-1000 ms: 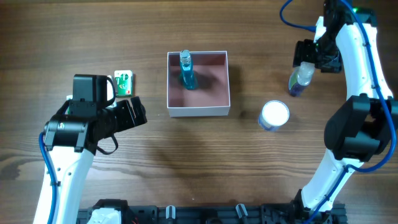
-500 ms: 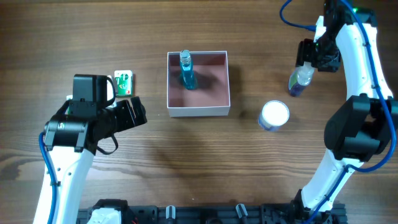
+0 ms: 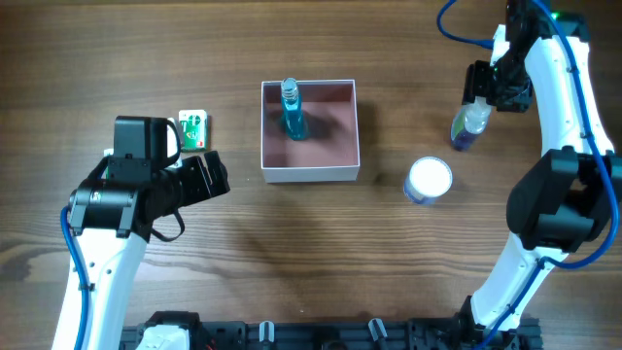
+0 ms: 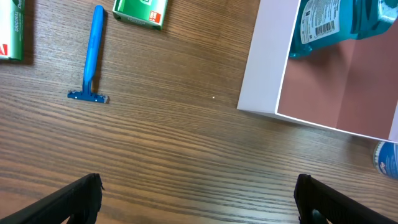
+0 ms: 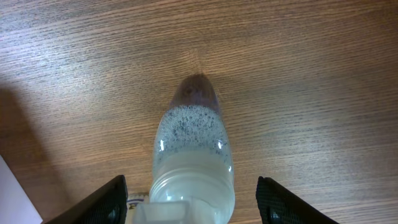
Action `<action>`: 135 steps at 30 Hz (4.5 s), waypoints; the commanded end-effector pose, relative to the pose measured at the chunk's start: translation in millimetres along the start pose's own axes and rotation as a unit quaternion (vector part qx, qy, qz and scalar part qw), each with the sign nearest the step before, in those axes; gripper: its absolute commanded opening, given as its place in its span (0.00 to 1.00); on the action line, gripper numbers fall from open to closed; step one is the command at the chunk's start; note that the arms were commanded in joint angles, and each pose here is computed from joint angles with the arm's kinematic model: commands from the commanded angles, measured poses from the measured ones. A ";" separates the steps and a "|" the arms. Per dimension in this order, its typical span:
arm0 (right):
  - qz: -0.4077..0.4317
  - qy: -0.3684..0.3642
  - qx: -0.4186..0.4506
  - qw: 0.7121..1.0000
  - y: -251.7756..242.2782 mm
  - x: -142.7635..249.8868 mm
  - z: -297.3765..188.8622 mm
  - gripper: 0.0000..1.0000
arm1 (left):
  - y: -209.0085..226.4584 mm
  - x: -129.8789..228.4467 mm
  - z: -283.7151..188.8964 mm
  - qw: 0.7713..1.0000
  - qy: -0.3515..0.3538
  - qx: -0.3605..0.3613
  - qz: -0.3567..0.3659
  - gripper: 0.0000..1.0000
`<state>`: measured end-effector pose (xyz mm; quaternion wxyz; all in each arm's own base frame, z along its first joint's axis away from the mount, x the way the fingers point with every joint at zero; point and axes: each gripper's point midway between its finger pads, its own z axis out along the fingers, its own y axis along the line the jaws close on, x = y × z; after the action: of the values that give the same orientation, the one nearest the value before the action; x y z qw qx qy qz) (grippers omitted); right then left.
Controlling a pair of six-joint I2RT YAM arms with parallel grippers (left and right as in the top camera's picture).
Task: Pack container
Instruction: 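Move the right gripper to the clear foaming soap bottle, then grasp the foaming soap bottle with the right gripper and lift, then lower the soap bottle into the box beside the mouthwash, release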
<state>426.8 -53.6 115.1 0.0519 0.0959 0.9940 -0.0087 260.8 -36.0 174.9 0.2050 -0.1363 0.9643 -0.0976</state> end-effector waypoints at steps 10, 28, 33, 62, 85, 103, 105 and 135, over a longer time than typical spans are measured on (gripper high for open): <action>-0.010 0.031 -0.007 0.999 4.4 4.6 24.6 0.67 | 0.0 -6.0 -4.7 1.000 -0.010 -0.001 -0.010 1.00; -0.010 0.031 -0.007 0.999 4.4 4.6 24.6 0.45 | 0.0 -6.0 -4.7 1.000 -0.010 -0.001 -0.010 1.00; -0.010 0.031 -0.007 0.999 4.4 4.6 24.6 0.31 | 0.0 -6.0 -4.7 1.000 -0.010 -0.001 -0.010 1.00; -0.145 -0.230 -0.106 0.957 166.4 41.6 -183.7 0.04 | 0.0 -6.0 -4.7 1.000 -0.010 -0.001 -0.010 1.00; -0.126 -0.136 -0.093 0.978 292.8 52.0 -49.4 0.04 | 0.1 -5.9 -4.7 1.000 -0.010 -0.001 -0.010 1.00; -0.115 -0.130 -0.072 0.982 300.3 39.4 -5.3 0.05 | 0.0 -5.8 -4.7 1.000 -0.010 -0.001 -0.010 1.00; -0.115 -0.134 -0.075 0.981 301.8 37.7 -6.0 0.09 | 0.0 -5.8 -4.7 1.000 -0.010 -0.001 -0.010 1.00; -0.129 -0.129 -0.069 0.981 295.1 44.0 -15.8 0.73 | 0.0 -5.8 -4.6 1.000 -0.010 -0.001 -0.010 1.00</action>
<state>437.1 246.1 107.7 0.1673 -0.0338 0.9844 0.0424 260.8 -36.0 174.9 0.2050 -0.1363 0.9643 -0.0976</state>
